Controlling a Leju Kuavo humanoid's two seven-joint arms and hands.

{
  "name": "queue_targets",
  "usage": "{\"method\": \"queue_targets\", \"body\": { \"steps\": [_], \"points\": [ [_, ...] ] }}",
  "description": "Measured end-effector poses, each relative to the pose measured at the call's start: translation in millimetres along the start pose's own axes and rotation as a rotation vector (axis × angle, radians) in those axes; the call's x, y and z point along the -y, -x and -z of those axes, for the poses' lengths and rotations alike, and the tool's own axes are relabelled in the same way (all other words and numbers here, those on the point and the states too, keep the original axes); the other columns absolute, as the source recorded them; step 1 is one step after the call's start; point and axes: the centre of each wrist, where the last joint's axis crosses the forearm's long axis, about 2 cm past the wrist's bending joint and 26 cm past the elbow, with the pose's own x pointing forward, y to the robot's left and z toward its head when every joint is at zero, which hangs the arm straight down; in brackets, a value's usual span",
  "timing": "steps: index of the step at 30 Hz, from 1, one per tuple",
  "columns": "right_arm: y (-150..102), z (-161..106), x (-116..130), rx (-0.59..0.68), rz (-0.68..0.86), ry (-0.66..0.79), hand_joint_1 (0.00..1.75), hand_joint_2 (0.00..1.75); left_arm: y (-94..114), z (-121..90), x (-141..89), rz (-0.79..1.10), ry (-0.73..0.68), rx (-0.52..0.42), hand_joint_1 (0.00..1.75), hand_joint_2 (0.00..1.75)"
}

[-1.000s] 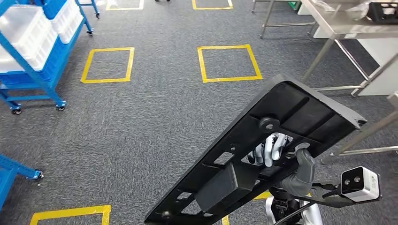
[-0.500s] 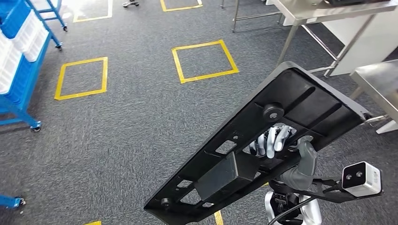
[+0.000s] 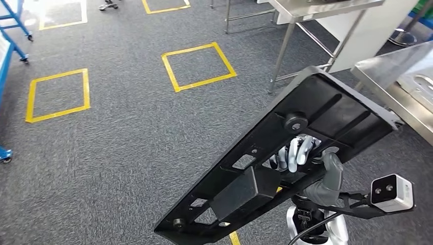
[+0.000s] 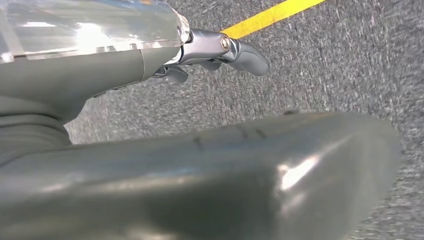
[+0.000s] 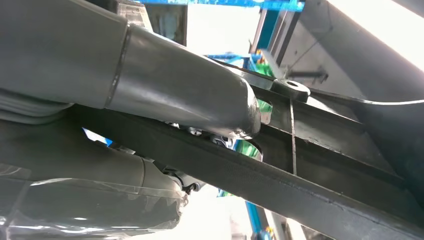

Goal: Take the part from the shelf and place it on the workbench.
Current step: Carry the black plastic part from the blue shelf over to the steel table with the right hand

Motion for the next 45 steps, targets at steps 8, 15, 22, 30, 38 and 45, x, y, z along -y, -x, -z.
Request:
{"method": "queue_targets", "body": {
  "steps": [8, 15, 22, 30, 38, 45],
  "points": [
    [0.6, 2.2, 1.5, 0.001, 0.000, -0.004, 1.75, 0.00, -1.2, 0.0, 1.1, -0.001, 0.003, -0.004, 0.00, 0.00],
    [1.9, 2.4, 2.2, -0.002, 0.005, -0.005, 1.75, 0.00, 0.4, -0.1, 0.4, -0.001, 0.004, -0.006, 0.00, 0.00],
    [4.6, 0.5, 3.4, -0.007, 0.027, -0.014, 1.75, 0.00, 1.1, -0.3, 0.9, -0.011, 0.019, -0.009, 0.00, 0.00],
    [3.8, -4.4, 5.6, -0.012, 0.016, 0.009, 1.75, 0.00, 1.5, -0.9, 3.4, -0.059, 0.025, 0.025, 0.00, 0.00],
    [-2.2, -7.1, 4.5, -0.007, -0.013, 0.029, 1.75, 0.00, 1.2, -1.5, 7.3, -0.095, 0.069, 0.050, 0.00, 0.00],
    [-3.8, -8.0, 3.5, -0.010, -0.024, 0.027, 1.75, 0.00, -0.3, -1.6, 9.2, -0.102, 0.094, 0.052, 0.00, 0.00]
  ]
}}
